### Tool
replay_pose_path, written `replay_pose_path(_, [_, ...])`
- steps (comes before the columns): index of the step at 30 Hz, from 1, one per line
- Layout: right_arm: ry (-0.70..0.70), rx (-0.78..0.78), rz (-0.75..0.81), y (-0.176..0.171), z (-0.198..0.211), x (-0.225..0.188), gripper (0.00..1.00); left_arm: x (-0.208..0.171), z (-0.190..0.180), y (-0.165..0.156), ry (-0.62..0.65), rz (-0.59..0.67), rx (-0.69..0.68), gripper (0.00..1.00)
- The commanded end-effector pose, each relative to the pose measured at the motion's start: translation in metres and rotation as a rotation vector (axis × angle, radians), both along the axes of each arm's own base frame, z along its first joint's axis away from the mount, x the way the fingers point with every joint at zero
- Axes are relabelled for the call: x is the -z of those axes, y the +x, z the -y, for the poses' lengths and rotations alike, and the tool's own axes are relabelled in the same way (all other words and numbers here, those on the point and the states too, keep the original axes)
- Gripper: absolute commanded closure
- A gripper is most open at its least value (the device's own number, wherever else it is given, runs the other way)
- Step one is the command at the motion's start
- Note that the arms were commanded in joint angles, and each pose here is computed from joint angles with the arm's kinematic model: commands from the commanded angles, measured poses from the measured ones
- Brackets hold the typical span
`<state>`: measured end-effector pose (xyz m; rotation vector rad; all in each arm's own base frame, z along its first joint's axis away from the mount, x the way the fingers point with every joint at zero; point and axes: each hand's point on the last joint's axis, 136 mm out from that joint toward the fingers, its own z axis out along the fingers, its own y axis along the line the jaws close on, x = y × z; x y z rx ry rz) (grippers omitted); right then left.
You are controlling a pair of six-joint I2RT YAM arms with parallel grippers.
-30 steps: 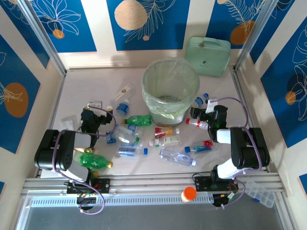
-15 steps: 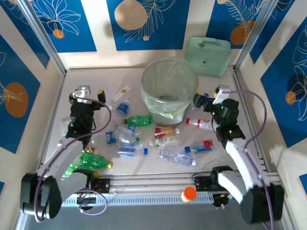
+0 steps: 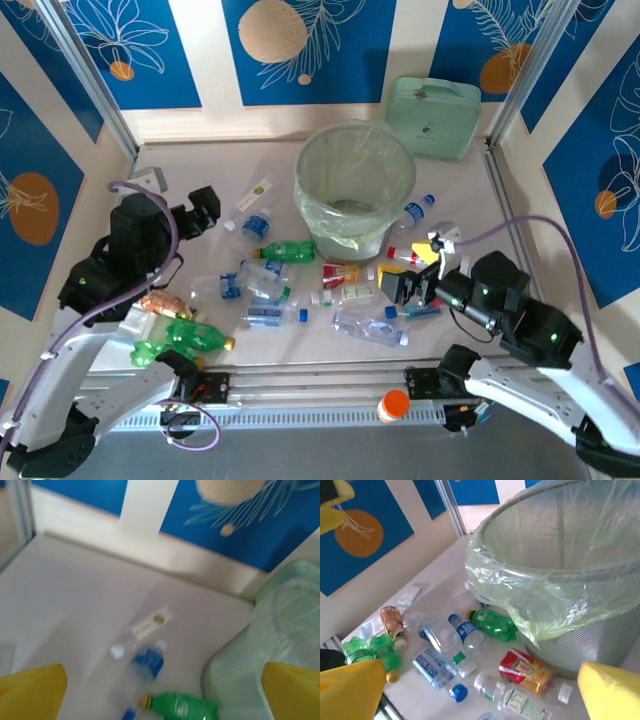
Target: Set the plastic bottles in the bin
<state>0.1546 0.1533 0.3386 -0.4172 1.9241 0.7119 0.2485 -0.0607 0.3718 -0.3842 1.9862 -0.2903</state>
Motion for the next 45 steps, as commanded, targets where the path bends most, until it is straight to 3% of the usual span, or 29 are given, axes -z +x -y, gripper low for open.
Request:
replay_pose_path(1, [-0.163,0.172,-0.262,-0.011,0.039,0.010,0.01,0.084,-0.052,-0.075,0.059,-0.424,-0.211,0.01])
replay_pose_path(2, [-0.198,0.113,-0.262,-0.016,0.034,0.003,0.01,0.088,-0.053,-0.079,0.041,-0.428,-0.216,0.01])
replay_pose_path(4, [-0.151,0.165,-0.353,-0.018,0.038,0.010,0.01,0.099,-0.050,-0.082,-0.027,-0.450,-0.222,0.01])
replay_pose_path(6, [-0.107,0.021,-0.375,-0.025,0.015,0.012,0.02,0.115,-0.043,-0.084,-0.090,-0.508,-0.230,0.01])
replay_pose_path(7, [-0.129,0.023,-0.446,-0.024,0.012,0.022,0.02,0.126,-0.042,-0.085,-0.130,-0.557,-0.264,0.01])
replay_pose_path(11, [-0.236,0.211,-0.653,-0.012,0.027,0.056,0.01,0.159,-0.024,-0.075,-0.315,-0.651,-0.344,0.01])
replay_pose_path(14, [-0.262,0.148,-0.654,-0.019,0.023,0.068,0.01,0.156,0.002,-0.037,-0.329,-0.586,-0.207,0.01])
replay_pose_path(19, [-0.238,0.170,-0.669,-0.021,0.026,0.068,0.01,0.175,0.046,-0.004,-0.261,-0.694,0.011,0.01])
replay_pose_path(22, [-0.226,0.032,-0.655,-0.033,0.013,0.060,0.01,0.183,0.071,0.004,-0.178,-0.707,0.170,0.01])
replay_pose_path(24, [-0.265,0.111,-0.683,-0.030,0.026,0.062,0.01,0.191,0.051,-0.006,-0.093,-0.814,0.055,0.01])
replay_pose_path(26, [-0.292,0.204,-0.713,-0.027,0.038,0.065,0.01,0.189,0.046,-0.015,-0.100,-0.893,-0.011,0.01])
replay_pose_path(29, [-0.289,0.230,-0.725,-0.028,0.042,0.068,0.01,0.181,0.055,-0.029,-0.285,-0.918,-0.149,0.01])
replay_pose_path(31, [-0.271,0.242,-0.715,-0.027,0.043,0.068,0.00,0.175,0.063,-0.033,-0.436,-0.855,-0.279,0.01])
replay_pose_path(33, [-0.261,0.277,-0.707,-0.025,0.048,0.068,0.00,0.169,0.064,-0.038,-0.497,-0.791,-0.410,0.01])
replay_pose_path(35, [-0.247,0.306,-0.698,-0.021,0.050,0.066,0.00,0.168,0.069,-0.037,-0.501,-0.768,-0.480,0.01])
replay_pose_path(40, [-0.205,0.326,-0.664,-0.010,0.048,0.054,0.00,0.199,0.082,-0.031,-0.379,-0.893,-0.611,0.01])
replay_pose_path(45, [-0.208,0.339,-0.644,-0.008,0.053,0.046,0.00,0.225,0.088,-0.022,-0.386,-0.893,-0.653,0.01])
